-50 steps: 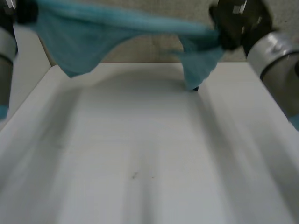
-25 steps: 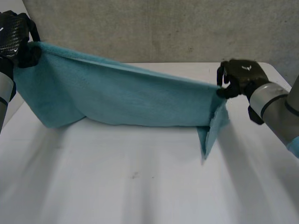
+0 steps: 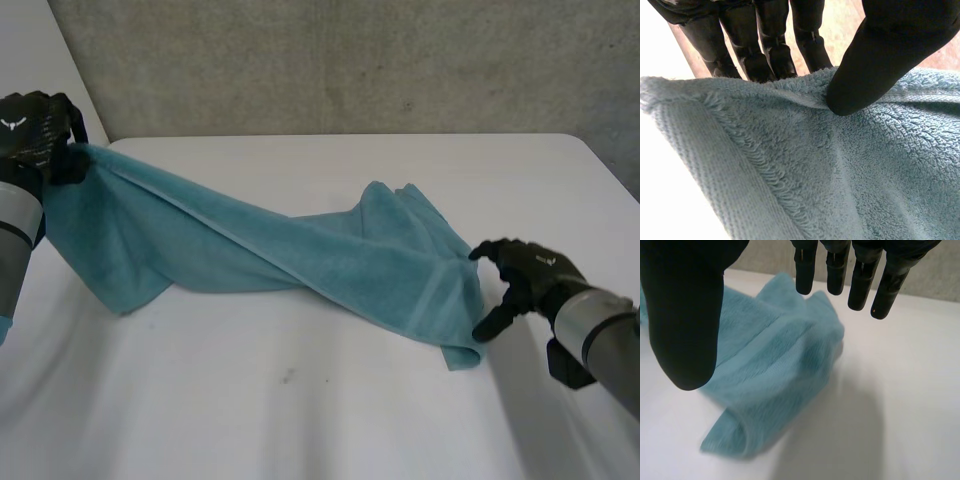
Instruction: Fold the laundry
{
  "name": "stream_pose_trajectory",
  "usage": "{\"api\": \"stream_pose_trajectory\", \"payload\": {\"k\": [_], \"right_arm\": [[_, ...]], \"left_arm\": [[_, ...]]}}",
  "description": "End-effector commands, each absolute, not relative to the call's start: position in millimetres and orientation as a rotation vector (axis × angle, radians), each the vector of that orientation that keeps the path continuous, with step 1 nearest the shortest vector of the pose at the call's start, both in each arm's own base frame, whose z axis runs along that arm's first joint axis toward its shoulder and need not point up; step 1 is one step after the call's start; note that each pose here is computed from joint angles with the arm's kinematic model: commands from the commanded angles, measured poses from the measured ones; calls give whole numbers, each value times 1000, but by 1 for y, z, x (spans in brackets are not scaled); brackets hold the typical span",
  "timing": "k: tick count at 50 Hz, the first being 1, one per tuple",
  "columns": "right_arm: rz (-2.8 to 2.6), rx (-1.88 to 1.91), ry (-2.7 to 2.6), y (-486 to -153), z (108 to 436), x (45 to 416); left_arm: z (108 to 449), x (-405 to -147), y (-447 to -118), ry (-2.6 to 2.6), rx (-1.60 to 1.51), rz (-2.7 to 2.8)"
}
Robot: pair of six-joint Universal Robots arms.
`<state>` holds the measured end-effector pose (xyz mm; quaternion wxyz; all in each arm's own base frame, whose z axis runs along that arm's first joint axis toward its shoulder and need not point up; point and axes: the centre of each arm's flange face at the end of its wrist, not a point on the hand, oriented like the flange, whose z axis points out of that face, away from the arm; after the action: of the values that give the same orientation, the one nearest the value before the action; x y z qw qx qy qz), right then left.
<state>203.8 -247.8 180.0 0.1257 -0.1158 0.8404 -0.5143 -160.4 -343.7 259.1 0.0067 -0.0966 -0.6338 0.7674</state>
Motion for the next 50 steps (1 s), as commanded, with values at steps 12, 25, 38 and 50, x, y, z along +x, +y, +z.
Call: {"api": "stream_pose_trajectory", "payload": {"k": [12,25,38,50], "right_arm": [[-1517,-374,2436,-239,133,206],[-1560,-482,2449,-252,116,209],[-1719,-426,2446,-279,124,204],[-2328,-317,2045,-293,291,170]], "left_arm": [[248,-161,-344,-2019,-303,2365],[245,-161,-344,-2029,-304,2355],[244,-160,-344,-2037,-299,2353],[251,-164,-335,-2031,-325,2346]]}}
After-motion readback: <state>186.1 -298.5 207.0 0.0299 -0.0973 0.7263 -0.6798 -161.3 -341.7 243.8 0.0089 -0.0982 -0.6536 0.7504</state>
